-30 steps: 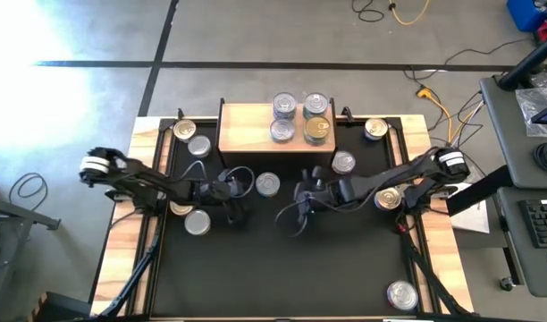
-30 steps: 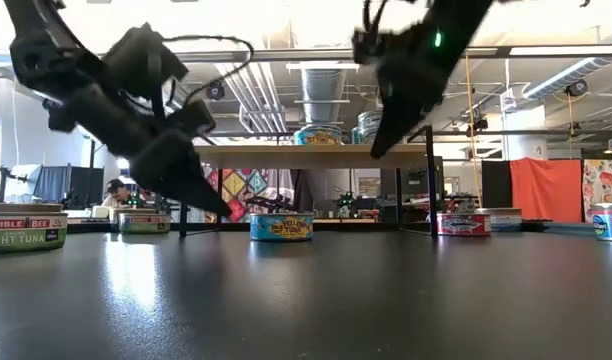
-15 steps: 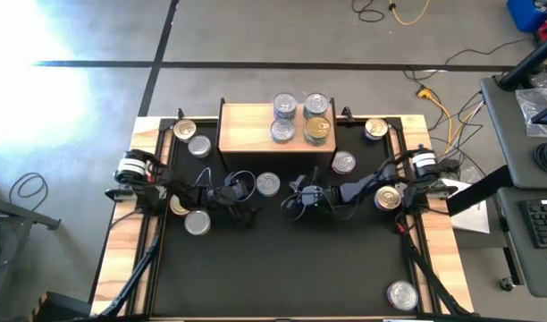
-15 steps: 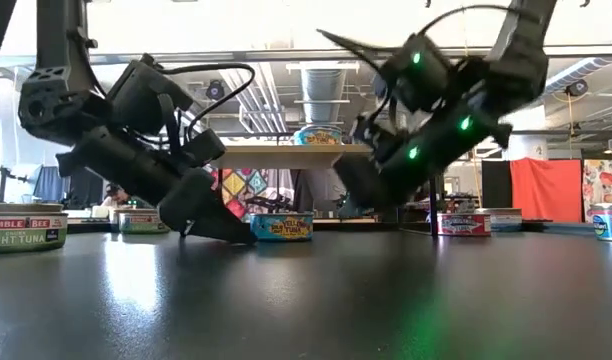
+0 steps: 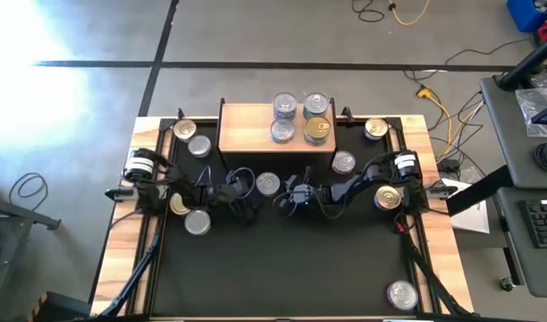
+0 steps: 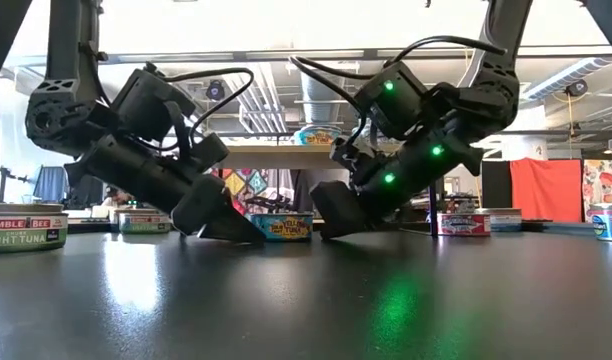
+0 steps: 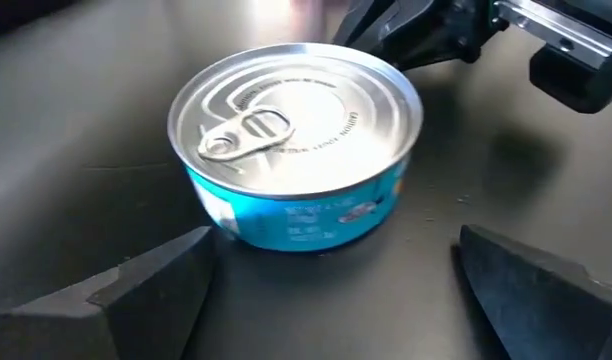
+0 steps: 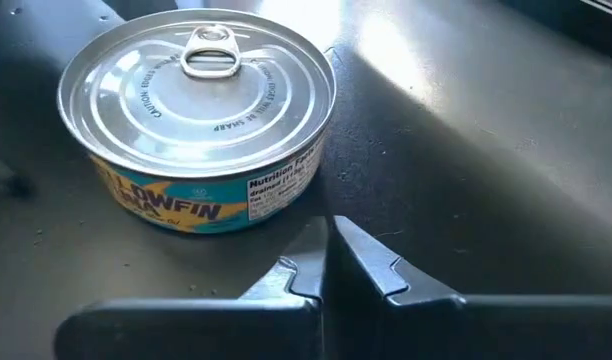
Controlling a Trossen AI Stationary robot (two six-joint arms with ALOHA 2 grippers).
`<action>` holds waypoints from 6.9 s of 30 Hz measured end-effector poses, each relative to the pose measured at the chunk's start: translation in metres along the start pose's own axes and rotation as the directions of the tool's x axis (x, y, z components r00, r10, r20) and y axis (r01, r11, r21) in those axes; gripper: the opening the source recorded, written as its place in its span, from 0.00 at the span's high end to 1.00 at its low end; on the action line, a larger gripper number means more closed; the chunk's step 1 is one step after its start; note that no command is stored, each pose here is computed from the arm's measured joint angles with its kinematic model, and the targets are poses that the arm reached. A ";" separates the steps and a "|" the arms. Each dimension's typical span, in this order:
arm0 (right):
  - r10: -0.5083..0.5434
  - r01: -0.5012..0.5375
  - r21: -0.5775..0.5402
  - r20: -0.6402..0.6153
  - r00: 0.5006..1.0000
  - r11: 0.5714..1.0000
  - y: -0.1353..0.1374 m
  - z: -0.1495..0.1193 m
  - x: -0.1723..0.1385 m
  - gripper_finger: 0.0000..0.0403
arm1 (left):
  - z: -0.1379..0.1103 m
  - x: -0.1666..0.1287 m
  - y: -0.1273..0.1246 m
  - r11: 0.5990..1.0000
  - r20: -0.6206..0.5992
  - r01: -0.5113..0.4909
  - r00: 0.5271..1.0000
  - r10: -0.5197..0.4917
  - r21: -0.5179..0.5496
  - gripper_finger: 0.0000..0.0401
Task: Stack canned seafood by type on shelf
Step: Stack the blue yellow tuna can on top of the blue yellow tuna can on the shelf
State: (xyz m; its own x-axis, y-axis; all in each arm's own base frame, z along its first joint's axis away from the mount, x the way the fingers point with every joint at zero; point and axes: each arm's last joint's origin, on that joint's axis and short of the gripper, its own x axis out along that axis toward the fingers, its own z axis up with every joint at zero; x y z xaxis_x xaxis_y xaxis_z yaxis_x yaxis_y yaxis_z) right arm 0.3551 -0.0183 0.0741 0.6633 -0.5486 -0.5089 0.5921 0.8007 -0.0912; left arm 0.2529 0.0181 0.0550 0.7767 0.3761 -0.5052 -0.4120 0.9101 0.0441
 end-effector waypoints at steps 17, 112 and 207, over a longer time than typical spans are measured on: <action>0.302 -0.302 -0.030 -0.016 0.953 0.953 0.024 0.007 -0.007 0.97 | 0.004 0.002 0.001 0.997 0.038 0.056 0.998 -0.058 0.044 0.00; 0.207 -0.102 -0.361 0.265 0.942 0.927 -0.049 0.162 -0.129 0.97 | 0.262 -0.038 0.090 0.832 0.009 0.298 0.940 -0.342 0.468 0.09; 0.351 -0.348 -0.375 -0.065 0.934 0.859 -0.132 0.215 -0.040 0.97 | 0.283 -0.017 0.167 0.839 -0.310 0.459 0.875 -0.372 0.291 0.05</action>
State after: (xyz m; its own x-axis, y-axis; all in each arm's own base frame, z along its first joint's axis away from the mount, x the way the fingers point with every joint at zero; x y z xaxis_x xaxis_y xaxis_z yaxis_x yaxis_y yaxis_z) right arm 0.3491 -0.1539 0.2902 0.7978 -0.2162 -0.5628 0.1062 0.9693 -0.2218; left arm 0.3056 0.2130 0.3150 0.6850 -0.0629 -0.7258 0.1501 0.9871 0.0561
